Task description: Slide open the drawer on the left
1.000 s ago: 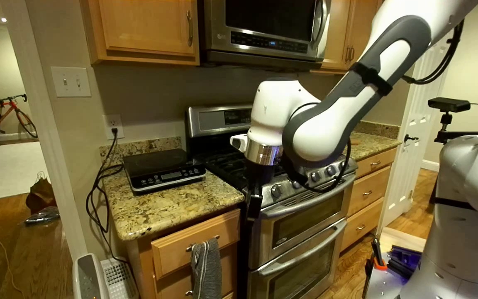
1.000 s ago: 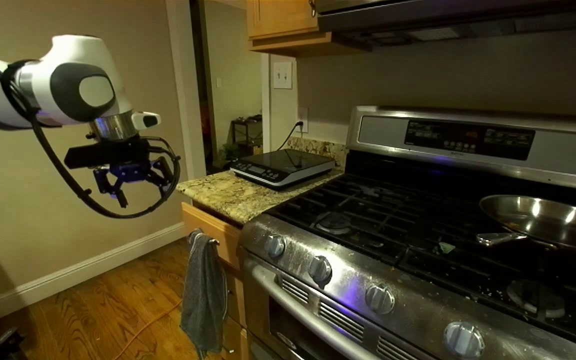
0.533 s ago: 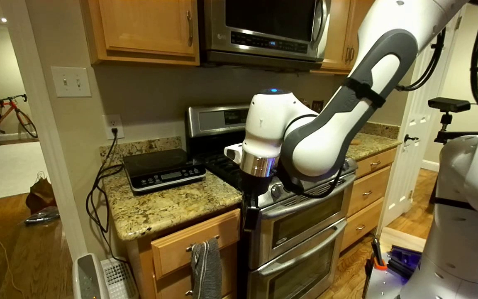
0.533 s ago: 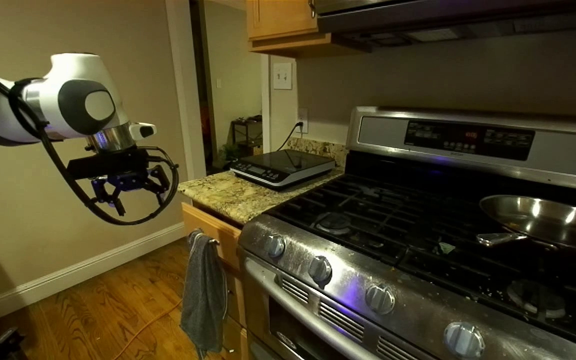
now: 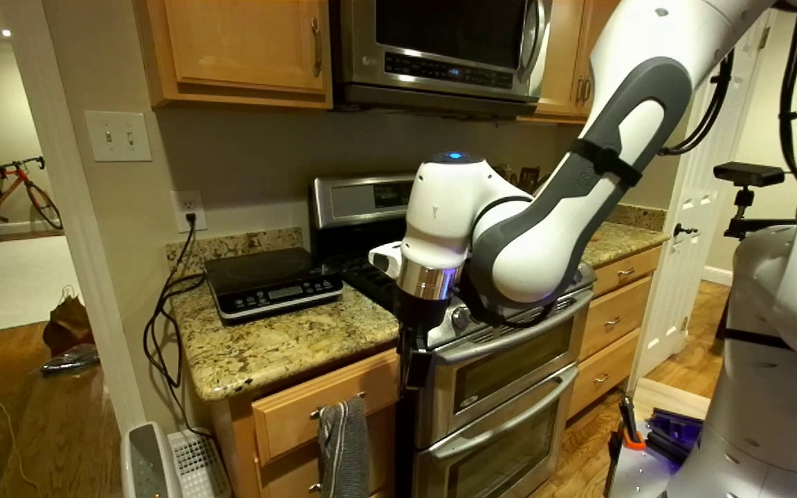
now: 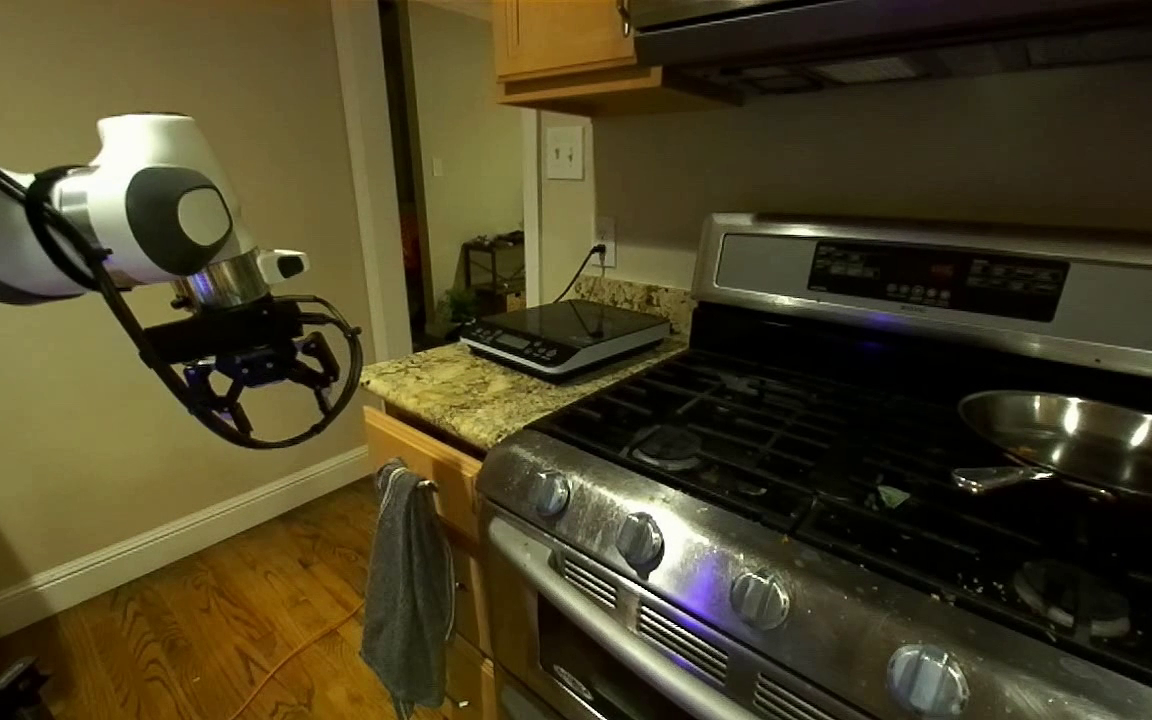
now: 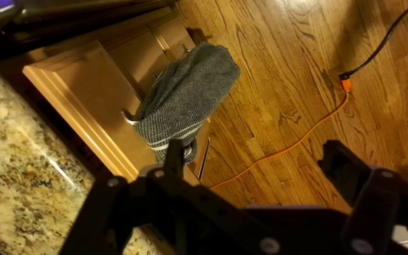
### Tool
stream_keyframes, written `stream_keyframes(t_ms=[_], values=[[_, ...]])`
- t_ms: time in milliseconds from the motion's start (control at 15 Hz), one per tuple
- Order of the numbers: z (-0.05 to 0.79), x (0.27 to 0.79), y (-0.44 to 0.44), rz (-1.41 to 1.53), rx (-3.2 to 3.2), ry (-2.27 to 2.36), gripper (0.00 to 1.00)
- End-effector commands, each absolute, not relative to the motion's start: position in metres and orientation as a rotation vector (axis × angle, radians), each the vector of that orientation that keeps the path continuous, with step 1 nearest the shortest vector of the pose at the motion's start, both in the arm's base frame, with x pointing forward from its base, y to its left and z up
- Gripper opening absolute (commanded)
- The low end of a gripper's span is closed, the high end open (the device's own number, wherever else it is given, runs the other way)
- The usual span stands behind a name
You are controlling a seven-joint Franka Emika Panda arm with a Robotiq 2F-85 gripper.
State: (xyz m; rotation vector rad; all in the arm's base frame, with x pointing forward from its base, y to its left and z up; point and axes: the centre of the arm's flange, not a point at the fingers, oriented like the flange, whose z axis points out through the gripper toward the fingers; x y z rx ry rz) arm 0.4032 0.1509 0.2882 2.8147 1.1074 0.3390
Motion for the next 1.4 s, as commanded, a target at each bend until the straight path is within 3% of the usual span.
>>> stream_keyframes(t_ms=[0,733,1333], values=[[0.266,0.419,0.158,0.398,2.707,1.242,1.00],[0.211,0.460,0.169,0.471,2.516,1.484,1.00],[0.215,0.471,0.165,0.432,2.483,1.511,1.00]])
